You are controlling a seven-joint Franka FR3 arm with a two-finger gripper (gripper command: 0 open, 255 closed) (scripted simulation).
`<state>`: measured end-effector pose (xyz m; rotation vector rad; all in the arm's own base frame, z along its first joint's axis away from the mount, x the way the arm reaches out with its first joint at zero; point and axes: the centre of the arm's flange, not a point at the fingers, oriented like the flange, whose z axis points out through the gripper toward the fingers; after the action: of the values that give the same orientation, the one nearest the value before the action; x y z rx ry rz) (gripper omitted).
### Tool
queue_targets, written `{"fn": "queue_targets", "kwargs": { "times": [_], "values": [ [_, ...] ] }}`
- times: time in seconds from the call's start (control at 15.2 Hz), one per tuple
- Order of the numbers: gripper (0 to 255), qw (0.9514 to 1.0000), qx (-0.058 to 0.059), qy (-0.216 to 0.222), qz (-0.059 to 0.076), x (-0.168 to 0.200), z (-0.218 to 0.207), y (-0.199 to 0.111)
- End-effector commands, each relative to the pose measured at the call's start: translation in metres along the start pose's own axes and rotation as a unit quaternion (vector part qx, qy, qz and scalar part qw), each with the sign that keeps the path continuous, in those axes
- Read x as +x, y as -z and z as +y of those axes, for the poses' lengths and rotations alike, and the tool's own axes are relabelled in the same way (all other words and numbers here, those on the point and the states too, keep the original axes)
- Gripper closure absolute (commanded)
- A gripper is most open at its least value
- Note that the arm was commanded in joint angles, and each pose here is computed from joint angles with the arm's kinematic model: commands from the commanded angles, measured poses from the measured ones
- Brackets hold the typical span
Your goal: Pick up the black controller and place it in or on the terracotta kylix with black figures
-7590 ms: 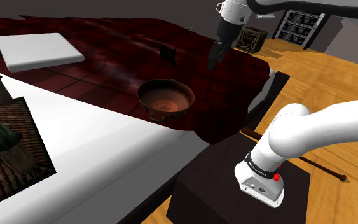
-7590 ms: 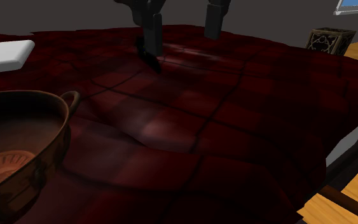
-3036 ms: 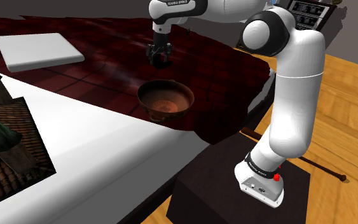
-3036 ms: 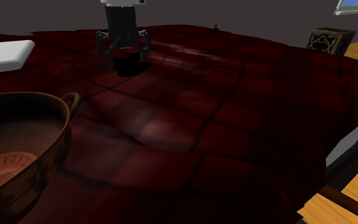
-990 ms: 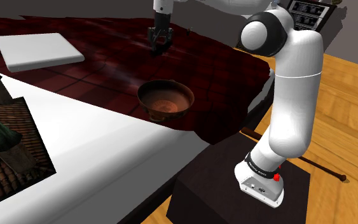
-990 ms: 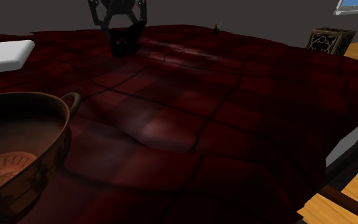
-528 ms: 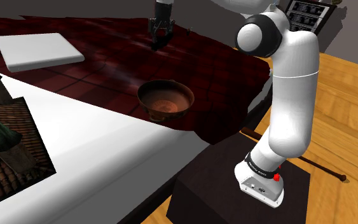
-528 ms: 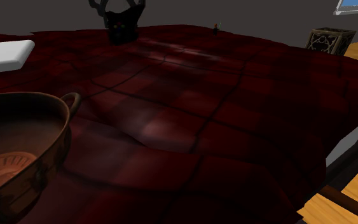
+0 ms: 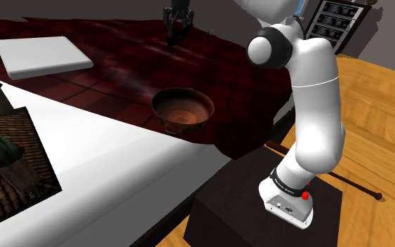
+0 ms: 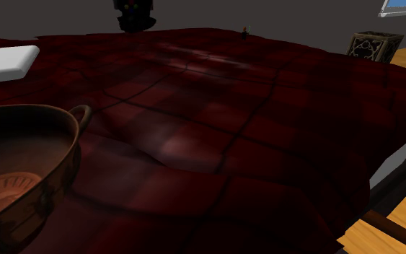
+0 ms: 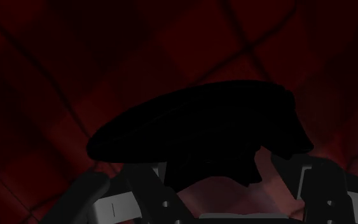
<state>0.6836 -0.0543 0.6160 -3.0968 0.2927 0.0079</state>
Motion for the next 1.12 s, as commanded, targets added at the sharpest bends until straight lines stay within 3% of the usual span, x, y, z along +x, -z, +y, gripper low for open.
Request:
{"fn": "queue_targets", "kwargs": {
  "times": [0.0, 1.06],
  "values": [
    [255, 1.0000, 0.000, 0.000, 0.000, -0.001, -0.001, 0.006],
    [255, 1.0000, 0.000, 0.000, 0.000, -0.179, -0.115, 0.003]
  ]
}}
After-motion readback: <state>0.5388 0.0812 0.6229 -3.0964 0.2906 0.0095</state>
